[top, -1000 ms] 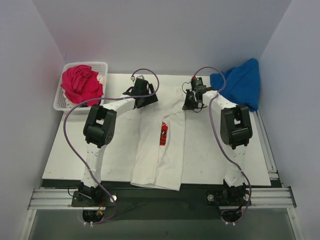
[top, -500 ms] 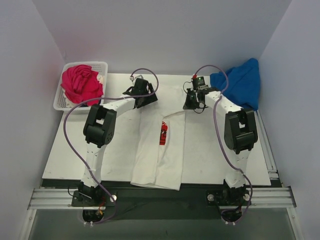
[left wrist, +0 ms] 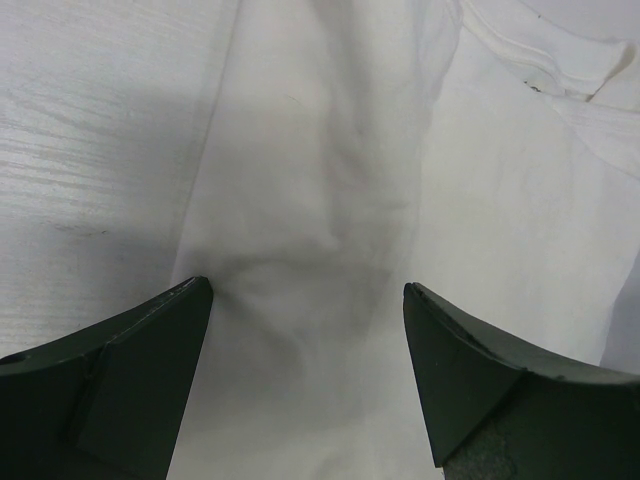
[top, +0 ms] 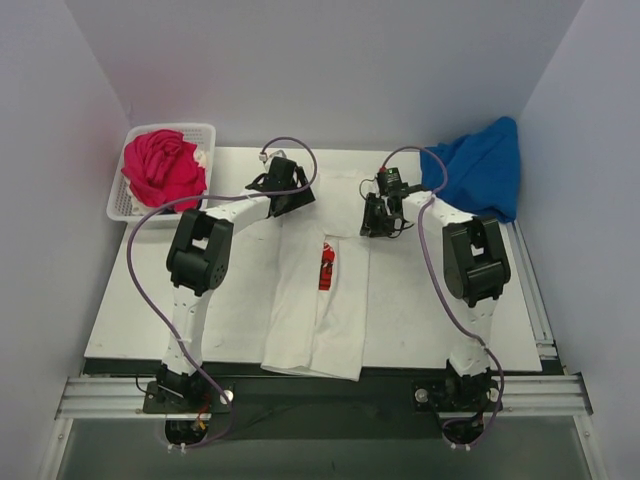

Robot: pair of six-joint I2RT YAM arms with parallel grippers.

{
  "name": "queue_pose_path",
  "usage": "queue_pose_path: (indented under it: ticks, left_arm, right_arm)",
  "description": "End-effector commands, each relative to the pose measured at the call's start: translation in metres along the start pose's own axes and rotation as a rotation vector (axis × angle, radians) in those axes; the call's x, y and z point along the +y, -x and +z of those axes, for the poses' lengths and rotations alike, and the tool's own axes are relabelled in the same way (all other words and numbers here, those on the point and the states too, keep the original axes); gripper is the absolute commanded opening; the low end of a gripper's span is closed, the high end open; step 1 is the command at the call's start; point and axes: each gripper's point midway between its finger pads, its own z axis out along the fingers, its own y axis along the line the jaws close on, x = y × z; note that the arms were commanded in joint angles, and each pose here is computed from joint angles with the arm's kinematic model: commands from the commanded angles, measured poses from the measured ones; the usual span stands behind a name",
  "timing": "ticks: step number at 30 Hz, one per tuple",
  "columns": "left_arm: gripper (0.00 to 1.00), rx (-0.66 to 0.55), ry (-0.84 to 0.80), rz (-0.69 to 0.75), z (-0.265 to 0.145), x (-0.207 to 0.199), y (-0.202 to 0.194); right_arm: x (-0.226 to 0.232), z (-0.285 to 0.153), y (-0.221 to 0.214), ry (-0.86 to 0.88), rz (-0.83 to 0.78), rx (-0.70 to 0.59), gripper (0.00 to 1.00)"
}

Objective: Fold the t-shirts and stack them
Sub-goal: Fold the tshirt

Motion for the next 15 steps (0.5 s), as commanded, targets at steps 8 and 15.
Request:
queue_pose_path:
  ticks: [8,15]
  left_arm:
    - [0.89,-0.092,0.026,-0.018,-0.033,0.017,0.027]
    - [0.89,-0.198,-0.005,-0.018,-0.059,0.012,0.054]
  right_arm:
    - [-0.016,-0.056,0.072,-0.108,0.042,-0.245,0.34]
    - [-0.008,-0.06,0.08,-0.068,0.053,-0.257,0.34]
